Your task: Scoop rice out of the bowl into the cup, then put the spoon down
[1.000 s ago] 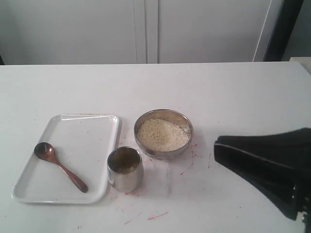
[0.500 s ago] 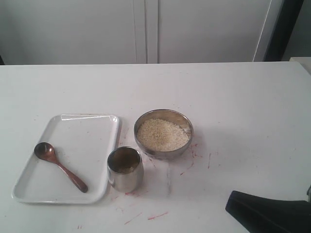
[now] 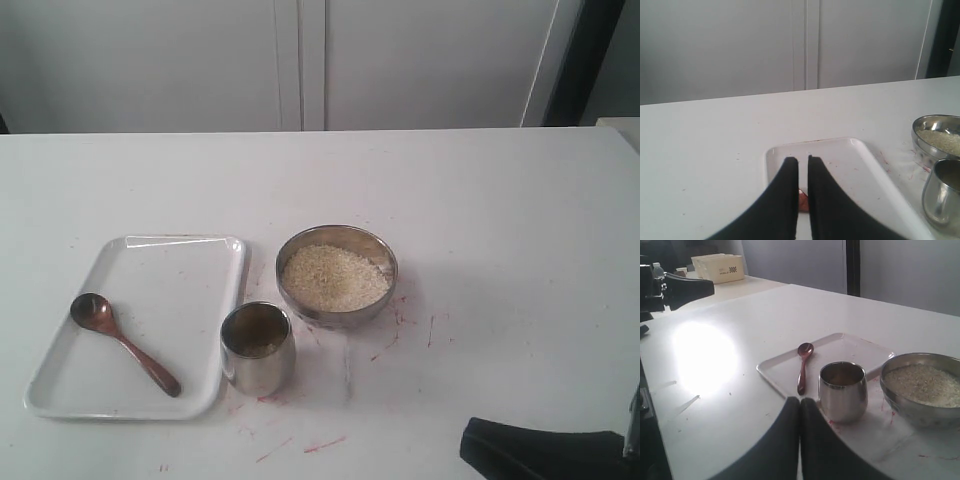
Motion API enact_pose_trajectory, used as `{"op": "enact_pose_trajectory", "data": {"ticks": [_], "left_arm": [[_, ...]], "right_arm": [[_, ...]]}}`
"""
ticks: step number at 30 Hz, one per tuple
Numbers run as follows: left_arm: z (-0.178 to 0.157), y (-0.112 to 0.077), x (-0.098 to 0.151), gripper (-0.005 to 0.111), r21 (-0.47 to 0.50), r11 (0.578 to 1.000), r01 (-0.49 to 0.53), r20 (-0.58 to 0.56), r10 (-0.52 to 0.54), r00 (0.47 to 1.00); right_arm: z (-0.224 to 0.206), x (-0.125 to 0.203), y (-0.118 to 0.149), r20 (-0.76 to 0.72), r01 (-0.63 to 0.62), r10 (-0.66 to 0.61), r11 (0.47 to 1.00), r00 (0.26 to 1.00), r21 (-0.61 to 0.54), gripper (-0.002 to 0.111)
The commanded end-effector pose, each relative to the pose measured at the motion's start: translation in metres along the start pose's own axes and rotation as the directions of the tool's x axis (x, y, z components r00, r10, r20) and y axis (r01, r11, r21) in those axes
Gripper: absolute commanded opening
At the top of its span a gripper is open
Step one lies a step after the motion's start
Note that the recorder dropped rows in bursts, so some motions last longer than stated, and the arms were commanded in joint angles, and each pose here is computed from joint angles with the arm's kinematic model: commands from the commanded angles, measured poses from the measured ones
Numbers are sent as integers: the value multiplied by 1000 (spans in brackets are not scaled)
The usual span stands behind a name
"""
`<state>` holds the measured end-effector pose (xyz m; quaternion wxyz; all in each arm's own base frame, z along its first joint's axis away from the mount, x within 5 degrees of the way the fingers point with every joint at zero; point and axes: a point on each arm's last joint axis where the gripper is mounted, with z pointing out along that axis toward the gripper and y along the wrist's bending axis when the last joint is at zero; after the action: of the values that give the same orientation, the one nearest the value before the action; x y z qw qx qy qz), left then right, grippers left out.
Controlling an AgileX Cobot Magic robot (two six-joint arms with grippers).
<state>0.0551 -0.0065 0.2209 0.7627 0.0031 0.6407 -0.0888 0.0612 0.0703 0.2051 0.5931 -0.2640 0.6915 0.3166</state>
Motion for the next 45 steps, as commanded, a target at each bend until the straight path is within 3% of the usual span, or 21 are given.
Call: {"op": "enact_pose_trajectory", "data": {"ticks": [1, 10, 16, 45], "left_arm": [[0, 0, -2, 14, 3, 1000, 6, 12, -7, 1000], [0, 0, -2, 14, 3, 1000, 6, 12, -7, 1000], [0, 0, -2, 14, 3, 1000, 6, 12, -7, 1000], [0, 0, -2, 14, 3, 1000, 6, 12, -7, 1000]], "right_arm": [[-1, 3, 0, -10, 25, -25, 1000, 1000, 0, 0], [-1, 1, 0, 3, 25, -25, 1000, 1000, -1, 0], [-10, -6, 0, 99, 27, -27, 1000, 995, -1, 0], [-39, 1, -16, 138, -50, 14, 964, 990, 263, 0]]}}
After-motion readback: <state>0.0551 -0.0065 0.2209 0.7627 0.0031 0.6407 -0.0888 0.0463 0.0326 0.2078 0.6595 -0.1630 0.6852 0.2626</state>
